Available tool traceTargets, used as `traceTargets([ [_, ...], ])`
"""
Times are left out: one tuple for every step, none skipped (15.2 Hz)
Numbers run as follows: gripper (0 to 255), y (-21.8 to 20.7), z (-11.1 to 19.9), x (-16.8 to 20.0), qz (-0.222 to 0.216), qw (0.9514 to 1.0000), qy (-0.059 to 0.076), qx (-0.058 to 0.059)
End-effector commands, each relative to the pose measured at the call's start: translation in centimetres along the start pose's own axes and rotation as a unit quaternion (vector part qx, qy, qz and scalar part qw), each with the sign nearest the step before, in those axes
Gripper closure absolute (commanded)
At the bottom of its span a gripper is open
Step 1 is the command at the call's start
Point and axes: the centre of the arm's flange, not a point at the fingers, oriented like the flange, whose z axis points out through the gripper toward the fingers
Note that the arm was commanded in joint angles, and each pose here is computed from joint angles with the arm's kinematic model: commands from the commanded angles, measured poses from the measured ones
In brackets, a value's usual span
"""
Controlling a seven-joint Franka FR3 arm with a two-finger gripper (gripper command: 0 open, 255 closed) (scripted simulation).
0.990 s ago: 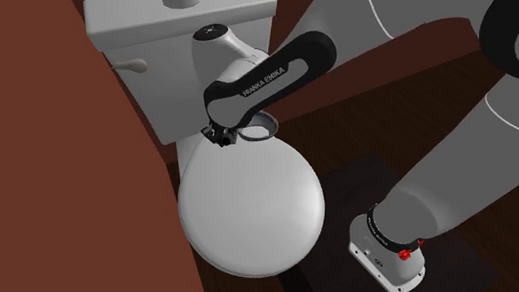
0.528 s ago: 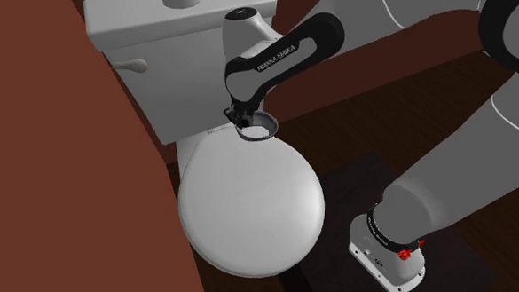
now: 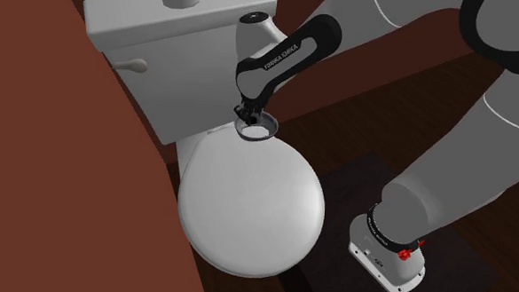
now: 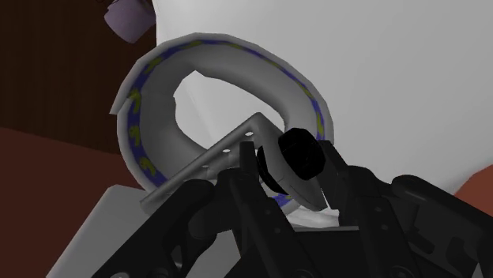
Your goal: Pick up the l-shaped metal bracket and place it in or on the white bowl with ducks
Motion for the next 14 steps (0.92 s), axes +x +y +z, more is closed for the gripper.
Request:
traceTargets([
  [255,0.0,1.1,0.0,0.0,1.0,0.0,0.0],
  [255,0.0,1.6,0.0,0.0,1.0,0.0,0.0],
  [255,0.0,2.2,-0.1,0.0,1.0,0.0,0.0],
  [255,0.0,2.7,-0.1,0.0,1.0,0.0,0.0],
  [255,0.0,3.2,-0.1,0.0,1.0,0.0,0.0],
  [255,0.0,3.8,-0.1,0.0,1.0,0.0,0.0],
  [255,0.0,4.3,-0.1,0.0,1.0,0.0,0.0],
  [255,0.0,5.1,-0.1,0.0,1.0,0.0,0.0],
  [255,0.0,5.1,-0.1,0.0,1.0,0.0,0.0],
  [255,0.0,5.1,-0.1,0.0,1.0,0.0,0.0],
  [255,0.0,5.1,-0.1,0.0,1.0,0.0,0.0],
  [255,0.0,5.1,-0.1,0.0,1.0,0.0,0.0],
  [255,0.0,5.1,-0.1,0.0,1.0,0.0,0.0],
  [255,0.0,5.1,-0.1,0.0,1.0,0.0,0.0],
])
